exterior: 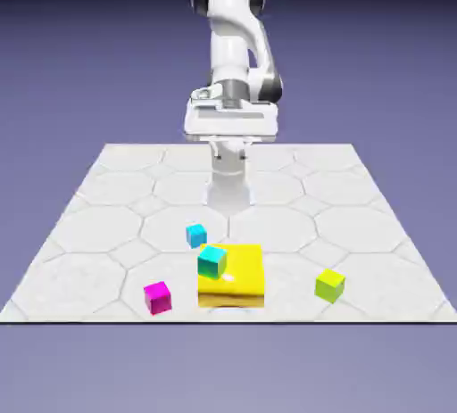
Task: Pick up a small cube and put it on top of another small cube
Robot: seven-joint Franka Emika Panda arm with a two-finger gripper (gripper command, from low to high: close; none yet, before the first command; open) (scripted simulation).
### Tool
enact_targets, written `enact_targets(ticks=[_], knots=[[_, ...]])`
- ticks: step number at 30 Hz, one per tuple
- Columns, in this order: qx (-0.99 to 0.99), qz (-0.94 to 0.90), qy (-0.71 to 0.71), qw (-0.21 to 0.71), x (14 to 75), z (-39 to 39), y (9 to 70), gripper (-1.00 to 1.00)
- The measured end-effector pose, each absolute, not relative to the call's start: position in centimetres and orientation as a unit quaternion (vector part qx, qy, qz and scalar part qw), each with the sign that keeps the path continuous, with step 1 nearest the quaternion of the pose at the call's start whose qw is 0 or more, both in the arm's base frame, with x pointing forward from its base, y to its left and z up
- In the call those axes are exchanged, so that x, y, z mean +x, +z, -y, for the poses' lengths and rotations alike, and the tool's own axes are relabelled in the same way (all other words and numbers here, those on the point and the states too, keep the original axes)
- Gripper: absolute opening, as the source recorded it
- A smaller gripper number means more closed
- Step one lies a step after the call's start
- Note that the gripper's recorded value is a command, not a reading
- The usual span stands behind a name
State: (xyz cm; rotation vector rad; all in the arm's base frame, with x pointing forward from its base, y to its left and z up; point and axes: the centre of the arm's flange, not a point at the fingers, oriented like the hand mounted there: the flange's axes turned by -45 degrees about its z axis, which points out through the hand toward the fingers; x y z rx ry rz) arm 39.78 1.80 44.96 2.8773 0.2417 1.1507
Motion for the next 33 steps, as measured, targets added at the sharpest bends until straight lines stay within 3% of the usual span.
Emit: enact_targets(ticks=[9,18,25,31,32,33], knots=[[0.854,-0.461,0.225,0.089,43.8,-12.4,37.0,0.0],[0.606,-0.779,0.062,0.147,43.4,-23.1,27.0,0.0],[0.342,-0.92,-0.066,0.179,41.0,-29.2,18.8,0.0],[0.342,-0.92,-0.066,0.179,42.4,-28.1,12.6,0.0],[0.342,-0.92,-0.067,0.179,42.4,-28.0,12.1,-1.0],[0.342,-0.92,-0.067,0.179,42.4,-28.0,12.1,-1.0]])
